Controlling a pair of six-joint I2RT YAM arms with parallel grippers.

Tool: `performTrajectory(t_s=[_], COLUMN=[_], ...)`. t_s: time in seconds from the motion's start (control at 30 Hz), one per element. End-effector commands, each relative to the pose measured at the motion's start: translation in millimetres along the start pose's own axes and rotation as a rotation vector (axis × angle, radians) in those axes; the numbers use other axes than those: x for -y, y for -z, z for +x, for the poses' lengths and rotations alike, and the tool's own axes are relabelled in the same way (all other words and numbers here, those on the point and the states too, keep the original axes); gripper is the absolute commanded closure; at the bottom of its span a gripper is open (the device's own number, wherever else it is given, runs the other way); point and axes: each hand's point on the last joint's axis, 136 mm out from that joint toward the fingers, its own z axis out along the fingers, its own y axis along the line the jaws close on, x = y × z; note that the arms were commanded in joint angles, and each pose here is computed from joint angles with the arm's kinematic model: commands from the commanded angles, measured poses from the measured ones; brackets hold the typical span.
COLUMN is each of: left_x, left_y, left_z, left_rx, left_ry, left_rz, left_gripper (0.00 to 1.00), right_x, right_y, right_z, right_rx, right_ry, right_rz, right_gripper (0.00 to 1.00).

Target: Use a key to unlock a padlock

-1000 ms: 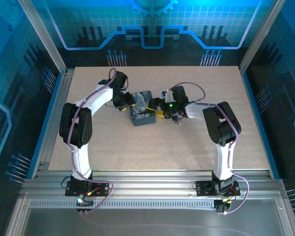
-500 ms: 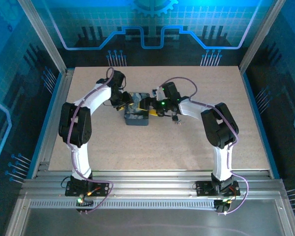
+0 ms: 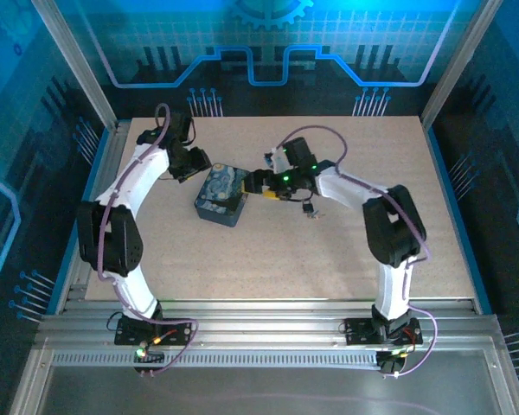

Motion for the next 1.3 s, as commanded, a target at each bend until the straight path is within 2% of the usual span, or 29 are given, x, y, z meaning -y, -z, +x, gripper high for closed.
performTrajectory(t_s=[0.0,0.13,0.2,0.27,0.3,0.4,0.5,0.57,0.63,0.77,0.83,0.87,0.9,0.93,0.97,1.17,1.27], left_x=[-10.2,-8.1,-8.5,-7.1,-4.2,7.2,30.0,38.9,41.6,52.2,52.8,51.3,50.1,47.1,42.8,5.1,-33.5], left_y=[10.2,19.5,23.5,28.0,31.8,34.5,33.7,29.3,22.9,22.3,23.6,21.8,21.9,22.3,21.5,16.6,5.9], left_z=[5.7,6.5,9.1,9.4,8.5,11.6,28.2,40.0,47.2,47.0,42.7,41.8,39.4,35.8,32.6,4.8,-6.5], left_rx=[0.009,0.037,0.046,0.068,0.089,0.099,0.077,0.065,0.045,0.105,0.177,0.203,0.241,0.28,0.312,0.603,0.659], left_ry=[-0.031,-0.054,-0.063,-0.078,-0.092,-0.147,-0.266,-0.333,-0.339,-0.331,-0.366,-0.392,-0.421,-0.452,-0.474,-0.641,-0.522], left_rz=[-0.019,0.01,0.017,0.038,0.061,0.128,0.158,0.122,0.1,0.163,0.161,0.163,0.165,0.152,0.132,-0.045,-0.043], left_gripper=[0.47,0.48,0.48,0.48,0.48,0.48,0.49,0.49,0.51,0.53,0.49,0.44,0.31,0.15,0.02,0.01,0.01], right_x=[10.2,24.4,25.4,47.9,63.9,74.0,75.8,81.7,87.1,103.3,113.0,118.9,126.9,133.3,137.6,157.3,174.5], right_y=[64.6,125.3,155.5,185.0,196.7,186.1,171.4,163.5,155.1,144.6,145.1,149.0,155.0,161.4,166.6,206.2,222.7], right_z=[-16.5,-41.8,-55.5,-64.3,-63.0,-57.9,-51.0,-46.1,-39.5,-19.7,-9.6,-7.0,-3.8,-0.6,0.7,5.3,10.1], right_rx=[0.082,0.263,0.391,0.527,0.557,0.492,0.455,0.428,0.376,0.276,0.261,0.27,0.287,0.309,0.332,0.516,0.558], right_ry=[0.246,0.431,0.452,0.308,0.216,0.158,0.09,0.058,0.034,-0.005,0.003,0.005,0.014,0.038,0.064,0.24,0.31], right_rz=[0.272,0.557,0.63,0.724,0.762,0.554,0.414,0.406,0.398,0.436,0.48,0.516,0.568,0.614,0.649,0.824,0.918], right_gripper=[0.0,0.0,0.0,0.0,0.0,0.01,0.14,0.28,0.36,0.38,0.35,0.28,0.18,0.02,0.0,0.0,0.0])
